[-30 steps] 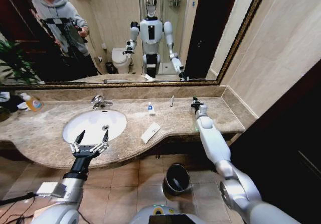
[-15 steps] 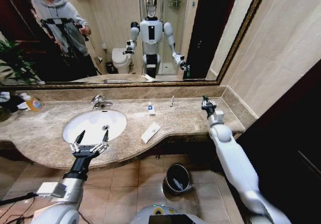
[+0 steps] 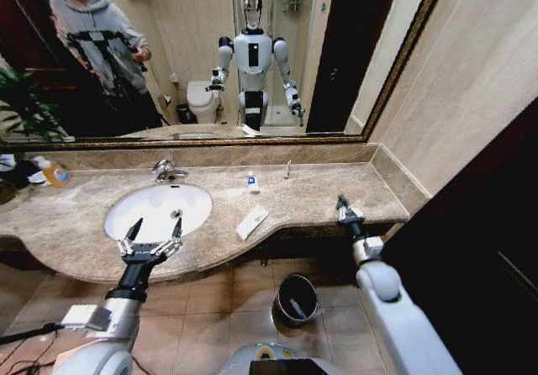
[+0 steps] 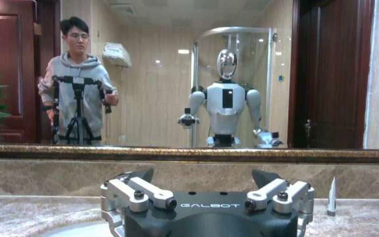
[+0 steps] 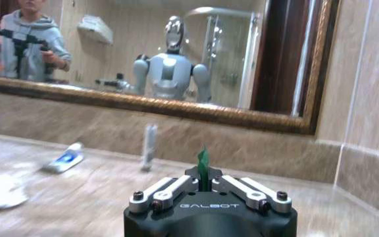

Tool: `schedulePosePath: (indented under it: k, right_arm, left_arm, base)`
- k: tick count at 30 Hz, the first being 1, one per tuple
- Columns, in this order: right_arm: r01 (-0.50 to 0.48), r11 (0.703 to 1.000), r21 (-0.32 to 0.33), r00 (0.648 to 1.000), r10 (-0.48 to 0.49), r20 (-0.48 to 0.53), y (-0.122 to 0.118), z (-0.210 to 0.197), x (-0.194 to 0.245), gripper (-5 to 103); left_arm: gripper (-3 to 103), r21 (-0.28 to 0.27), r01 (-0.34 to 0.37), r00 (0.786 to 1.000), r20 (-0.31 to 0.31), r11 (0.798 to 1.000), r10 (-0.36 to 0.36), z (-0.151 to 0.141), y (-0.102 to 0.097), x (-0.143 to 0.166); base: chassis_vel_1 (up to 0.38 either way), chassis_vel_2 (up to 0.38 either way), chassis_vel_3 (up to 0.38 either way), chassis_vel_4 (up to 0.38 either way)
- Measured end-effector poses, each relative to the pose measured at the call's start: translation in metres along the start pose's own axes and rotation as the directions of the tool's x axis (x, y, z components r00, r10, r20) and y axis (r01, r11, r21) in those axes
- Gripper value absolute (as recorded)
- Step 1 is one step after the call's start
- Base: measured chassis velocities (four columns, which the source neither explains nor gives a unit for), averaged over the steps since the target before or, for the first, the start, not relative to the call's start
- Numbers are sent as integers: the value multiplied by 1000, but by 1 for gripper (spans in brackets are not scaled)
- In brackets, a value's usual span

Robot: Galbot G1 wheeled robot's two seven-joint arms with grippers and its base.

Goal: Pick up the trash from the sink and place it in the trash bin.

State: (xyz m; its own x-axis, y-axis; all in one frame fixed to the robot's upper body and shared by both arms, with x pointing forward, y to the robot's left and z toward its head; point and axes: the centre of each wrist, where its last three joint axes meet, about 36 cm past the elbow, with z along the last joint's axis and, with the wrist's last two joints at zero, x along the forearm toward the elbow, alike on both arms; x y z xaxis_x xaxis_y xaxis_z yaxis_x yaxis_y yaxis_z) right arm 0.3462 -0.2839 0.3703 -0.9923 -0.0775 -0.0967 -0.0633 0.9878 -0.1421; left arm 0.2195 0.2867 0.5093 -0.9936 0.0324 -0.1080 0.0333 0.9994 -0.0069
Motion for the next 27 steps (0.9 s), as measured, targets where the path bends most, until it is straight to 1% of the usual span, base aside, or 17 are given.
schedulePosePath:
  k: [2, 3, 6, 7, 10, 11, 13, 14, 16, 18, 19, 22, 23, 27]
  right_arm:
    - [5, 1000, 0, 1000, -5, -16, 11, 12, 27, 6]
    - [5, 1000, 0, 1000, -5, -16, 11, 12, 27, 6]
    - [-12, 1000, -5, 998, 11, -55, 20, 35, 56, 6]
    - [-12, 1000, -5, 998, 11, -55, 20, 35, 56, 6]
    - [-17, 1000, 10, 994, 18, -111, 21, 66, 79, 6]
    - [-17, 1000, 10, 994, 18, -111, 21, 66, 79, 6]
    - [-17, 1000, 12, 985, 18, -173, 22, 88, 91, 6]
    - [-17, 1000, 12, 985, 18, -173, 22, 88, 91, 6]
    - [-10, 1000, 3, 977, 10, -211, 27, 100, 98, 6]
    - [12, 1000, -8, 964, -14, -264, 38, 121, 103, 6]
    - [12, 1000, -8, 964, -14, -264, 38, 121, 103, 6]
    - [58, 998, -11, 942, -58, -332, 48, 147, 105, 6]
    - [58, 998, -11, 942, -58, -332, 48, 147, 105, 6]
    - [133, 990, -50, 879, -141, -455, 53, 182, 107, 6]
  left_arm:
    - [100, 0, 0, 1000, 0, 1000, 0, 0, 0, 0]
    - [100, 0, 0, 1000, 0, 1000, 0, 0, 0, 0]
    - [100, 0, 0, 1000, 0, 1000, 0, 0, 0, 0]
    - [100, 0, 0, 1000, 0, 1000, 0, 0, 0, 0]
    - [100, 0, 0, 1000, 0, 1000, 0, 0, 0, 0]
    - [100, 0, 0, 1000, 0, 1000, 0, 0, 0, 0]
    - [100, 0, 0, 1000, 0, 1000, 0, 0, 0, 0]
    - [100, 0, 0, 1000, 0, 1000, 0, 0, 0, 0]
    - [100, 0, 0, 1000, 0, 1000, 0, 0, 0, 0]
    - [100, 0, 0, 1000, 0, 1000, 0, 0, 0, 0]
    - [100, 0, 0, 1000, 0, 1000, 0, 0, 0, 0]
    - [100, 0, 0, 1000, 0, 1000, 0, 0, 0, 0]
    - [100, 0, 0, 1000, 0, 1000, 0, 0, 0, 0]
    - [100, 0, 0, 1000, 0, 1000, 0, 0, 0, 0]
  base:
    - [0, 0, 0, 0]
    - [0, 0, 0, 0]
    - [0, 0, 0, 0]
    - [0, 0, 0, 0]
    - [0, 0, 0, 0]
    - [0, 0, 0, 0]
    - [0, 0, 0, 0]
    - [0, 0, 0, 0]
    - [0, 0, 0, 0]
    - [0, 0, 0, 0]
    - [0, 0, 0, 0]
    - [0, 0, 0, 0]
    - [0, 0, 0, 0]
    - [0, 0, 0, 0]
